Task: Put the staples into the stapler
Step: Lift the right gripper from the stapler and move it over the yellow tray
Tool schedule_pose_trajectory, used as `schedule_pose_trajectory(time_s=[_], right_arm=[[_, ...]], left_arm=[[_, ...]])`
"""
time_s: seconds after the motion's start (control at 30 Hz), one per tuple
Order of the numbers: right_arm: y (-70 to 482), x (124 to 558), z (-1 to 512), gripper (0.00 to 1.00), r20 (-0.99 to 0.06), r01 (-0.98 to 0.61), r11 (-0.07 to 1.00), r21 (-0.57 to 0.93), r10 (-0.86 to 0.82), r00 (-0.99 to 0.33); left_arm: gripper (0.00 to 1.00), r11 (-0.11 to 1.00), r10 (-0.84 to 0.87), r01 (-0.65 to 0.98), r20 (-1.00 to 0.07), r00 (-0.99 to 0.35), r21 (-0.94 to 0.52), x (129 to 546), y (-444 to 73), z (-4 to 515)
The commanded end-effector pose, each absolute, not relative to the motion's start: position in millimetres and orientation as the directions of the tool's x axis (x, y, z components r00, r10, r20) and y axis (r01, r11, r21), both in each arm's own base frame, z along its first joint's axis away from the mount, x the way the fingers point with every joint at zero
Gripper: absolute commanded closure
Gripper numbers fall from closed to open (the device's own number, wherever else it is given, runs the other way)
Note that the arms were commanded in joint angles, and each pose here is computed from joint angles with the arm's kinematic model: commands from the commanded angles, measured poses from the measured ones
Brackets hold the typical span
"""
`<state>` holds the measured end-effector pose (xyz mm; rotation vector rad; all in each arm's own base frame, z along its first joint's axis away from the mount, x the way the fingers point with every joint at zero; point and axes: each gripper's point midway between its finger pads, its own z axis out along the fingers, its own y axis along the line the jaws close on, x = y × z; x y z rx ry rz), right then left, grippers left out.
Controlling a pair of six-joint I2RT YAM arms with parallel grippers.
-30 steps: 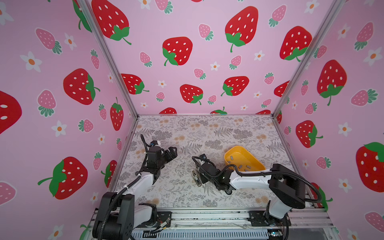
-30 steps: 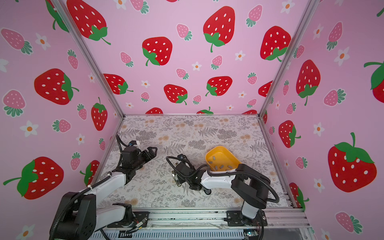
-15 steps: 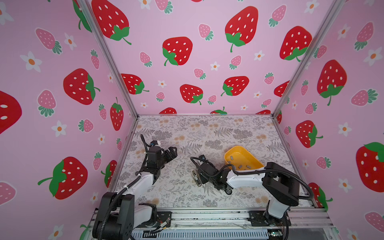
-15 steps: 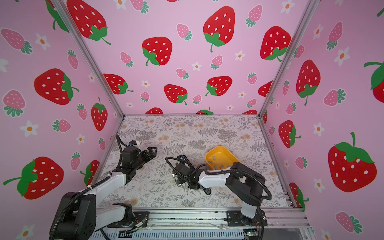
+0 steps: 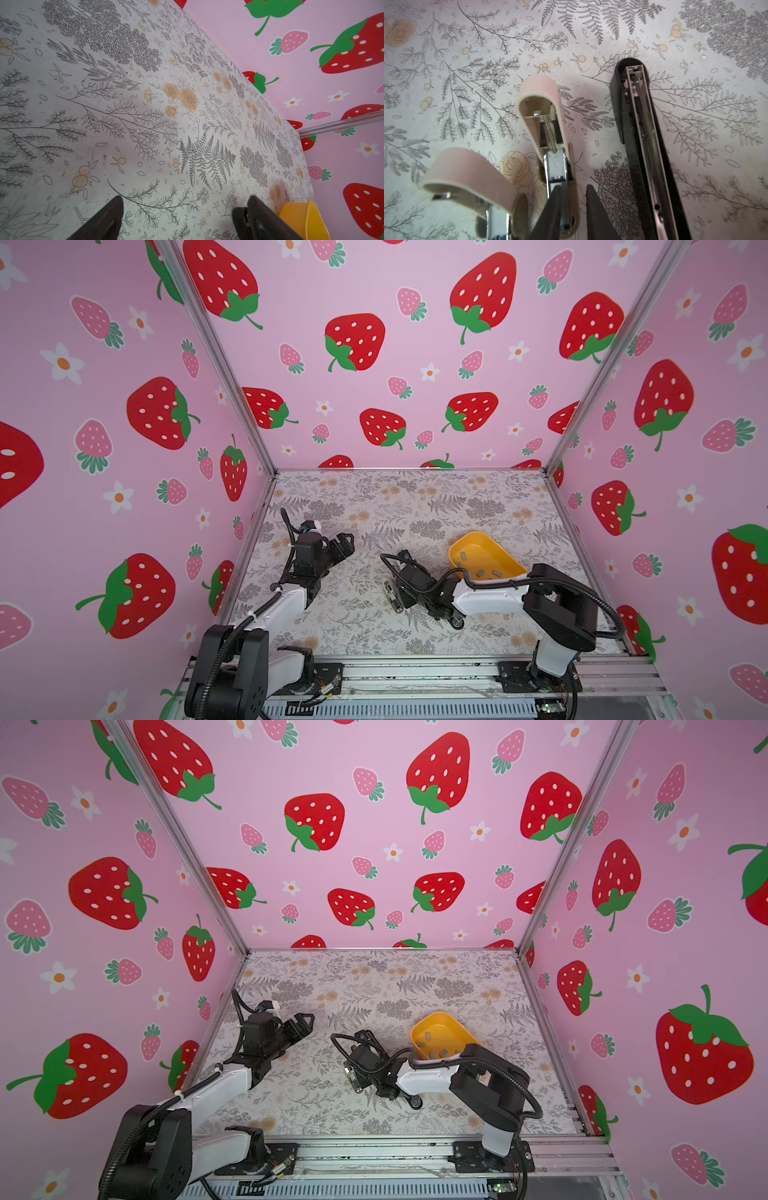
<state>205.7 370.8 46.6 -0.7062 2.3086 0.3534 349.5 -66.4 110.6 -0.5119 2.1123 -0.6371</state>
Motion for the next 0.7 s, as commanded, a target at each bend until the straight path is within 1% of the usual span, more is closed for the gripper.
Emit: schedule_pose_trajectory(time_s=[0.0,0.13,0.23,0.33,0.4,0.5,0.67], right_arm=[[367.4,214.9,92.1,0.75,-0.739,-0.555,0.829,0.064,-0.334,-0.585],[338.4,224.2,140.8,0.73,-0.790,-0.505,0.863,0.019,-0.296,-0.537],[288.7,238.4,168.6,0.72,-0.803,-0.398,0.917,-0.022,-0.253,-0.539],[229.3,250.6,178.2,0.72,-0.787,-0.275,0.961,-0.026,-0.190,-0.587],[192.2,255.8,178.3,0.72,-0.779,-0.199,0.980,-0.017,-0.138,-0.611],[157.7,258.9,169.1,0.71,-0.757,-0.139,0.990,0.001,-0.090,-0.647],[140.4,263.5,135.1,0.70,-0.678,-0.104,0.995,0.009,-0.070,-0.732]], left_arm=[[0.06,0.786,-0.561,-0.098,-0.638,-0.527,-0.611,357.2,-67.8,130.7],[0.06,0.792,-0.555,-0.093,-0.649,-0.520,-0.603,356.0,-66.5,133.5],[0.05,0.802,-0.541,-0.076,-0.667,-0.512,-0.592,354.6,-68.0,137.5],[0.05,0.817,-0.512,-0.046,-0.687,-0.515,-0.574,352.9,-74.2,142.5],[0.05,0.838,-0.487,-0.040,-0.714,-0.502,-0.544,352.3,-75.0,146.9],[0.05,0.860,-0.450,-0.015,-0.745,-0.493,-0.510,349.7,-80.5,152.1],[0.05,0.883,-0.409,-0.001,-0.770,-0.490,-0.469,347.1,-83.8,156.7]])
